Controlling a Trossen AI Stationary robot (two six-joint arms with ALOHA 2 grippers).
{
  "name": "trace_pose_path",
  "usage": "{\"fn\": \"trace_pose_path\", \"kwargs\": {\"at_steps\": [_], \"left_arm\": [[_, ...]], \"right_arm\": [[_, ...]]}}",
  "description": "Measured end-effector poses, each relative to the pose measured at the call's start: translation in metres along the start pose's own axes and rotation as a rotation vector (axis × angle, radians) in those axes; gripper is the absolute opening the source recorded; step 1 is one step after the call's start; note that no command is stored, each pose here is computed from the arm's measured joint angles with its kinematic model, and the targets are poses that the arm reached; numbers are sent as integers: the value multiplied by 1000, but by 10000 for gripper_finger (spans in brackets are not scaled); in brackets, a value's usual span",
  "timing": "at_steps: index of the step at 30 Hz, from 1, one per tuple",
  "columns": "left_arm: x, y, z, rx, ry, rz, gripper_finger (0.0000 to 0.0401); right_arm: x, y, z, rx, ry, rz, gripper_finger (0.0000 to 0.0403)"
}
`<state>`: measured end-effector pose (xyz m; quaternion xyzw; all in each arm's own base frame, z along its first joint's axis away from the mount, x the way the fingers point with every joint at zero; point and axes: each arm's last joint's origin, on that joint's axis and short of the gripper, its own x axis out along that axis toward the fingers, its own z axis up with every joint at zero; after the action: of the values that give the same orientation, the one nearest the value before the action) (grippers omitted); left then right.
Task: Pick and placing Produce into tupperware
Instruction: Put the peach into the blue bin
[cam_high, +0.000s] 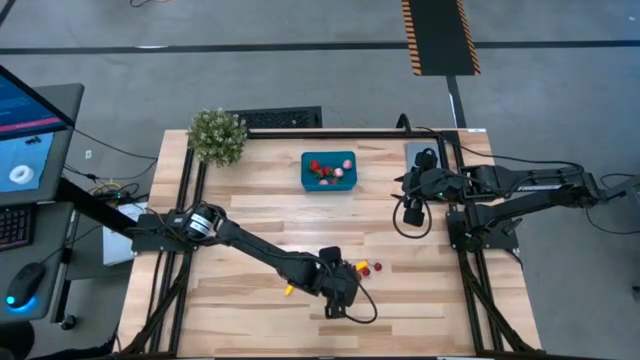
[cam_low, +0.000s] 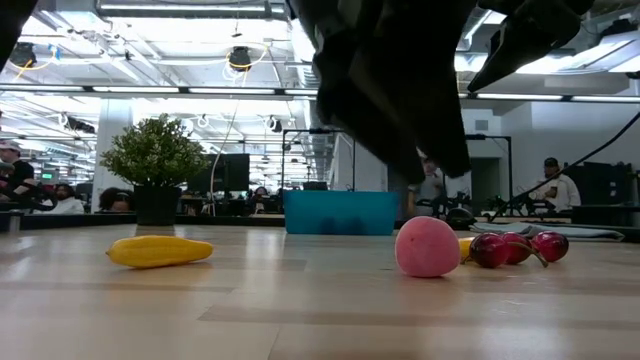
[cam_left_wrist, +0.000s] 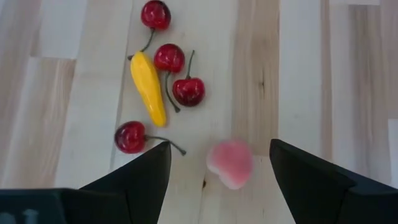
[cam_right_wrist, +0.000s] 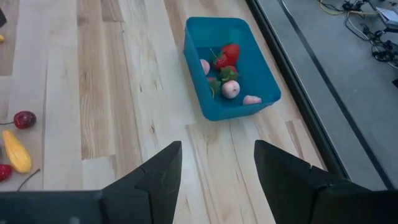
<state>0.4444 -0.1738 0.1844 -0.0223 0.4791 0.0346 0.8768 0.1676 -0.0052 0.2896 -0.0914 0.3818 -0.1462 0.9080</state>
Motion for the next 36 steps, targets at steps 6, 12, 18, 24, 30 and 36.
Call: {"fn": "trace_pose_path", "kwargs": {"at_steps": [6,12,18,24,30,36], "left_arm": [[11,2,-11,5,13,-4,265],[18,-1,-12,2,-5,-24,265],[33,-4,-18,4,27,-71,265],[40,-4,-20,-7,29,-64,265],[40,-3,-21,-6,39,-60,262],[40,-3,-22,-5,47,-62,214]], "right_arm": [[0,0,0,0,0,0,225],[0,0,0,0,0,0,225],[0,0,0,-2,4,0,225],[0,0,-1,-4,9,0,225],[0,0,-1,-6,12,1,225],[0,0,-1,-5,13,0,225]]}}
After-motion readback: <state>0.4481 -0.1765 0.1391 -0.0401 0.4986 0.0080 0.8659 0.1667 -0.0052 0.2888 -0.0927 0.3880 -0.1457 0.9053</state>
